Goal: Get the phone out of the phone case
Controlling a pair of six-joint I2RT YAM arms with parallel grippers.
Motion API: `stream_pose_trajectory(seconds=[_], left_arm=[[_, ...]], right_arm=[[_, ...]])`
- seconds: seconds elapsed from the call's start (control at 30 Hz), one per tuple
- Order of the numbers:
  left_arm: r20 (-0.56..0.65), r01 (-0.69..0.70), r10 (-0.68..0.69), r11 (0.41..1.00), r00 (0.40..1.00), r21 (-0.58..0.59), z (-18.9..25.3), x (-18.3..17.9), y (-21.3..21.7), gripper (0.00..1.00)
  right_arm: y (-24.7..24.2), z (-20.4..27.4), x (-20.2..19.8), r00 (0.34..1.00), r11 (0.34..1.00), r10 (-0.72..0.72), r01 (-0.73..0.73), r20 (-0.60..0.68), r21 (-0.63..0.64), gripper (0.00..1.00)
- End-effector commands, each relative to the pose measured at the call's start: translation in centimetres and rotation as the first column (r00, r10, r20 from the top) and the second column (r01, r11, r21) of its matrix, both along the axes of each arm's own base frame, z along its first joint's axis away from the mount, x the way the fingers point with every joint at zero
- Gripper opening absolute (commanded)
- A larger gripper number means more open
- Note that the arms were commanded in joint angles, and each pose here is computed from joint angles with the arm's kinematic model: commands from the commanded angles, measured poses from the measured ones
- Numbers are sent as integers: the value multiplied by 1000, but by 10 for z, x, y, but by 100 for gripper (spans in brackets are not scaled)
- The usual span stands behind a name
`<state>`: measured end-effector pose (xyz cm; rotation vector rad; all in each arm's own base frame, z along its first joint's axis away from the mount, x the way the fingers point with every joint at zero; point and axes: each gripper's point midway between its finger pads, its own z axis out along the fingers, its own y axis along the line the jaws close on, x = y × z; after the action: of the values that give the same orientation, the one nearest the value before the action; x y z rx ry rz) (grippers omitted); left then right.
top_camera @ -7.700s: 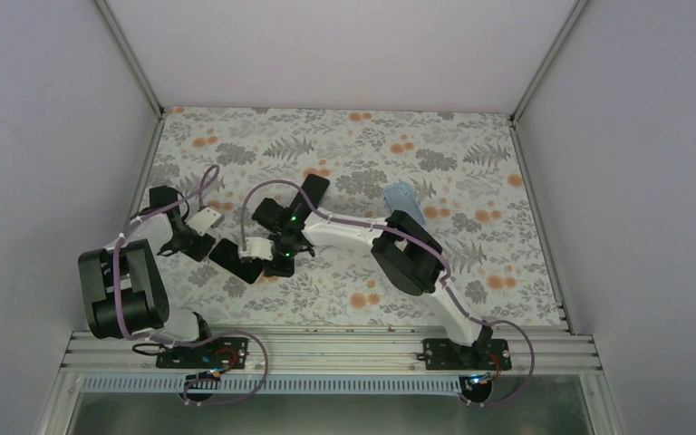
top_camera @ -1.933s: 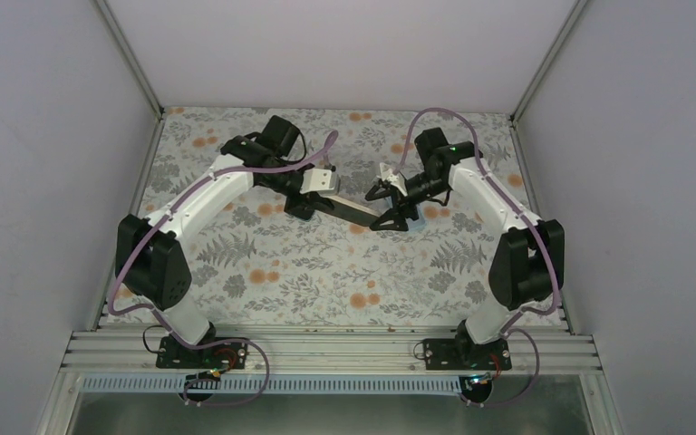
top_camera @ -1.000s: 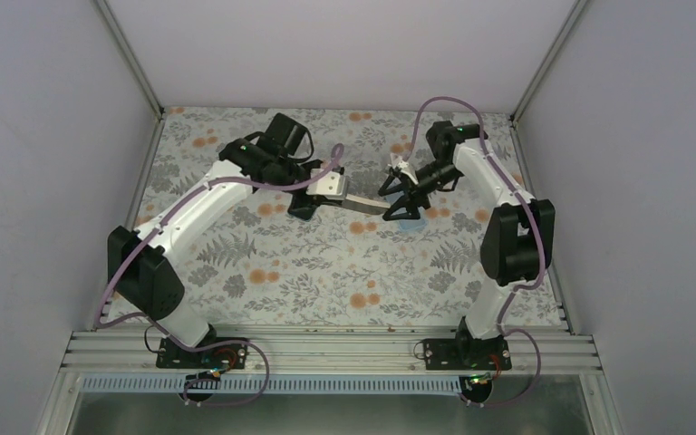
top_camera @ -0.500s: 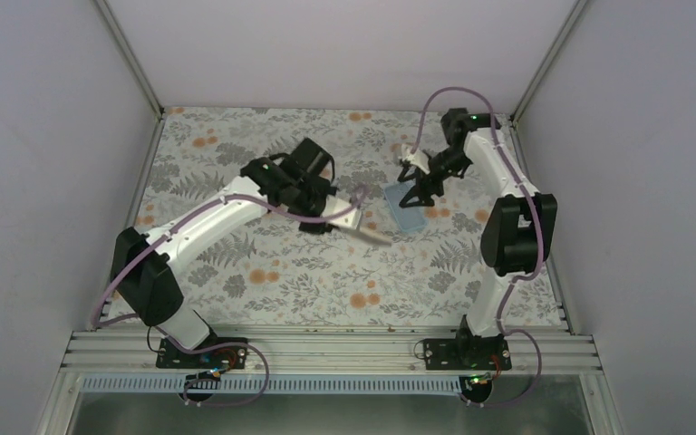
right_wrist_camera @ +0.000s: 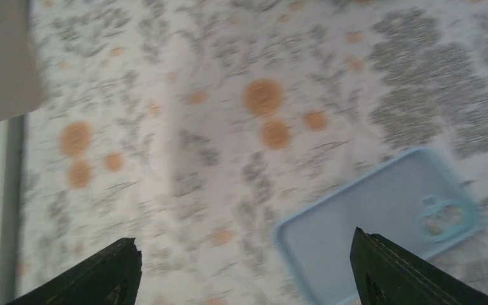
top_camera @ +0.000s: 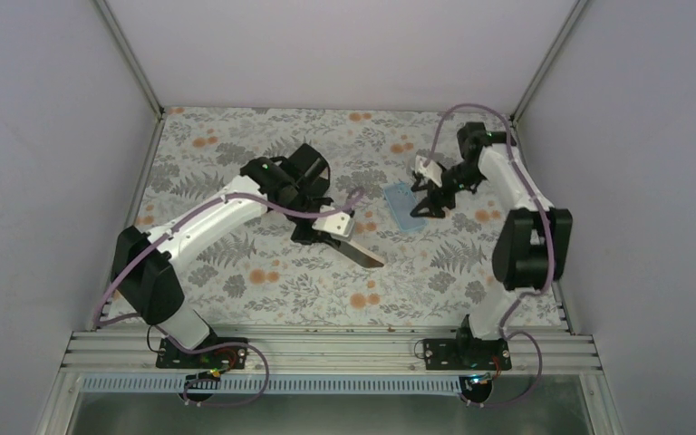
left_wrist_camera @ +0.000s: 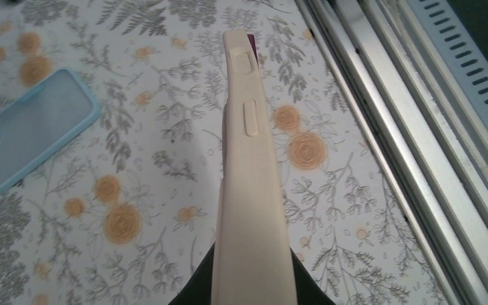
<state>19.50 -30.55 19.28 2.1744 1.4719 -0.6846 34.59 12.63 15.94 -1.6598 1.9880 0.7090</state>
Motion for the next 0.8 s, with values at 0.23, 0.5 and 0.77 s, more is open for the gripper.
stream_pose_trajectory(seconds=[0.23, 0.5, 0.77], left_arm=[[-50, 18, -32, 966, 998, -259, 53, 30, -18, 2], [-49, 4, -17, 966, 999, -260, 52, 29, -17, 2], [-35, -6, -2, 973, 999, -231, 41, 30, -12, 2]], right_arm=[[60, 38, -123, 995, 985, 65, -75, 72, 154, 83], [75, 52, -112, 987, 976, 17, -51, 157, 213, 77], [76, 57, -117, 988, 973, 40, -73, 151, 217, 77]])
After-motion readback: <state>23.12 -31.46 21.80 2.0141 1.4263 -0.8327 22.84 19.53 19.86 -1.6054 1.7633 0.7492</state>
